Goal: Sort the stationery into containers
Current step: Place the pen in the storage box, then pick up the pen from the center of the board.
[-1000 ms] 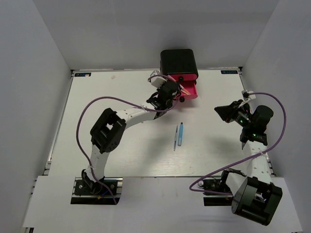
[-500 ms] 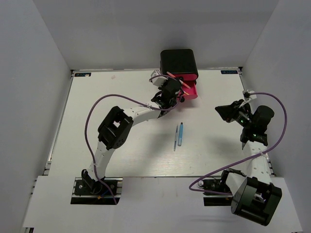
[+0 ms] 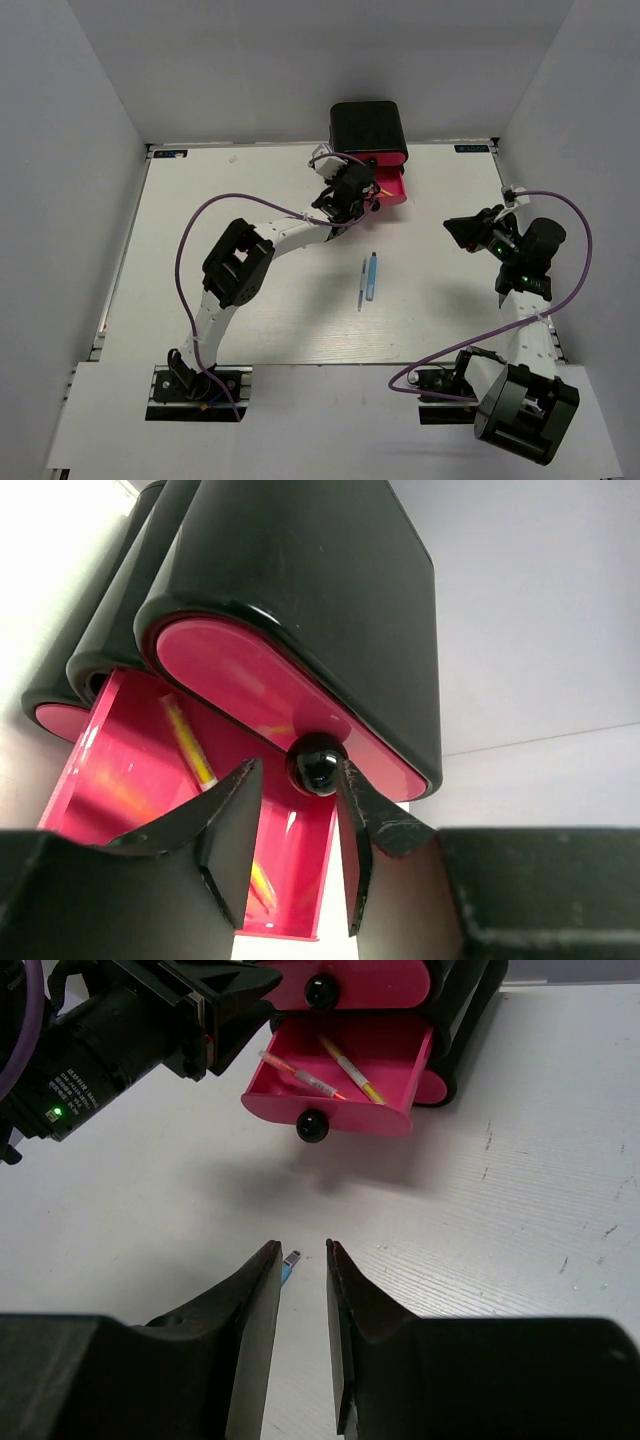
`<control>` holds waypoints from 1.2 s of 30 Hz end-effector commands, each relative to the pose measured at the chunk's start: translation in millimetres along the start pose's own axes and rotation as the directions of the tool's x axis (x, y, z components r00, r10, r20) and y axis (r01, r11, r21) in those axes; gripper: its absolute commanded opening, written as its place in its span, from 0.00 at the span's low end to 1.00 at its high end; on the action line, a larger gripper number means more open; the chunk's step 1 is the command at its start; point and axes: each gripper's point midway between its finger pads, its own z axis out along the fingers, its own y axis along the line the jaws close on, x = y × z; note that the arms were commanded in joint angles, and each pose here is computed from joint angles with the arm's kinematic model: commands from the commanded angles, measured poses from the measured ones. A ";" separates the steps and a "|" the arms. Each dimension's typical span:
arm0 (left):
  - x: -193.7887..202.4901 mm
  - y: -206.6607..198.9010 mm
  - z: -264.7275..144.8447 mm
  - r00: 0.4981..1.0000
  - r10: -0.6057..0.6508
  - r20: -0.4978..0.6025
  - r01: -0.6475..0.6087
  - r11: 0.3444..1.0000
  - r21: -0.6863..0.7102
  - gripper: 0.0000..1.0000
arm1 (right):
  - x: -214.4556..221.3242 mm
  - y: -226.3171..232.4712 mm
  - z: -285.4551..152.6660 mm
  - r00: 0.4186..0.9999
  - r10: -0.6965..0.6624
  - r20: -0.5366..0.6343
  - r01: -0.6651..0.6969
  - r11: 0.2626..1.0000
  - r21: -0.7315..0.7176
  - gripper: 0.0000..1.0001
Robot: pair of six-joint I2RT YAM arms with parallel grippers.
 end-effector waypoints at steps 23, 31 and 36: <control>-71.9 129.4 -242.6 0.546 0.622 -0.561 -0.562 0.769 0.306 0.84 | 98.5 53.9 57.2 0.858 -0.074 -0.509 -0.033 0.980 -0.198 0.34; -84.8 189.6 -315.7 0.561 0.521 -0.643 -0.442 0.846 0.299 0.99 | 132.8 80.2 101.1 0.742 -0.096 -0.663 -0.019 0.986 -0.164 0.42; -91.8 222.6 -330.9 0.565 0.491 -0.663 -0.463 0.854 0.237 0.99 | 175.2 84.1 110.2 0.634 -0.062 -0.771 -0.021 0.995 -0.098 0.46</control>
